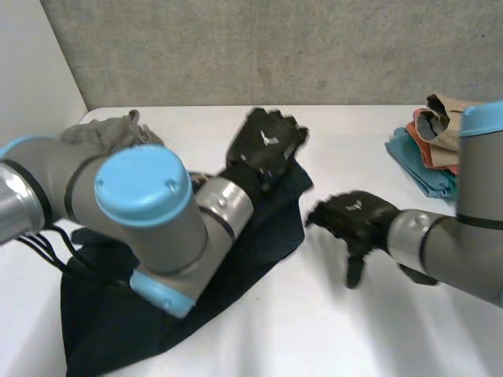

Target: Fold the laundry.

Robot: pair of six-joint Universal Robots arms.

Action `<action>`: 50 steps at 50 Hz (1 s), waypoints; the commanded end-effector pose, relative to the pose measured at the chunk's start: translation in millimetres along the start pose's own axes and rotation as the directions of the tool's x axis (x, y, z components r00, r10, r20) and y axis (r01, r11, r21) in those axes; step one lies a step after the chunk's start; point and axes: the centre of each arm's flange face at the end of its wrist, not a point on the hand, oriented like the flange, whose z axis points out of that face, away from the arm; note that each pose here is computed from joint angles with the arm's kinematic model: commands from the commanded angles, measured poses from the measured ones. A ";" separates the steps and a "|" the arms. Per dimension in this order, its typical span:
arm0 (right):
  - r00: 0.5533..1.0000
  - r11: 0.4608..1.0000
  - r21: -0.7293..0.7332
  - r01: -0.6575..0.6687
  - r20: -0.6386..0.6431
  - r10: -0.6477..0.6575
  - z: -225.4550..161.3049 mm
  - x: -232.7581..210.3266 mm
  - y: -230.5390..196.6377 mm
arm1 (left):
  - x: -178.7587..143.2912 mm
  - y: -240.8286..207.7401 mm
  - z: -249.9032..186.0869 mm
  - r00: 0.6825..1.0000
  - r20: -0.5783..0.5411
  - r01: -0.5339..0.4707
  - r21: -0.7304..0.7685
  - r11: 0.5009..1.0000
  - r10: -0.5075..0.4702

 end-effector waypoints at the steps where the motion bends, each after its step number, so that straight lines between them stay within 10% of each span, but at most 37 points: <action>1: 0.993 0.992 -0.057 0.110 -0.039 -0.112 -16.0 20.9 9.3 | 2.6 -18.9 -20.7 1.000 -0.005 -0.018 -0.026 0.999 0.018; 19: 0.985 0.943 0.323 -0.074 -0.126 0.121 -32.3 17.8 -58.0 | -120.4 -4.0 -72.6 0.909 0.384 -0.012 -0.365 0.931 0.162; 27: 0.916 0.863 0.318 -0.393 0.053 0.397 -29.7 -9.3 -62.1 | -157.0 33.7 -86.0 0.951 0.292 0.043 -0.461 0.886 0.106; 44: 0.967 0.948 0.189 -0.255 0.039 0.252 23.8 -65.7 -50.5 | -153.7 116.4 -88.8 0.990 0.123 0.037 -0.700 0.713 0.069; 50: 0.993 0.959 0.272 -0.079 -0.068 0.101 37.9 -50.7 -70.8 | -179.4 110.2 -53.4 0.963 0.195 -0.021 -0.631 0.776 0.184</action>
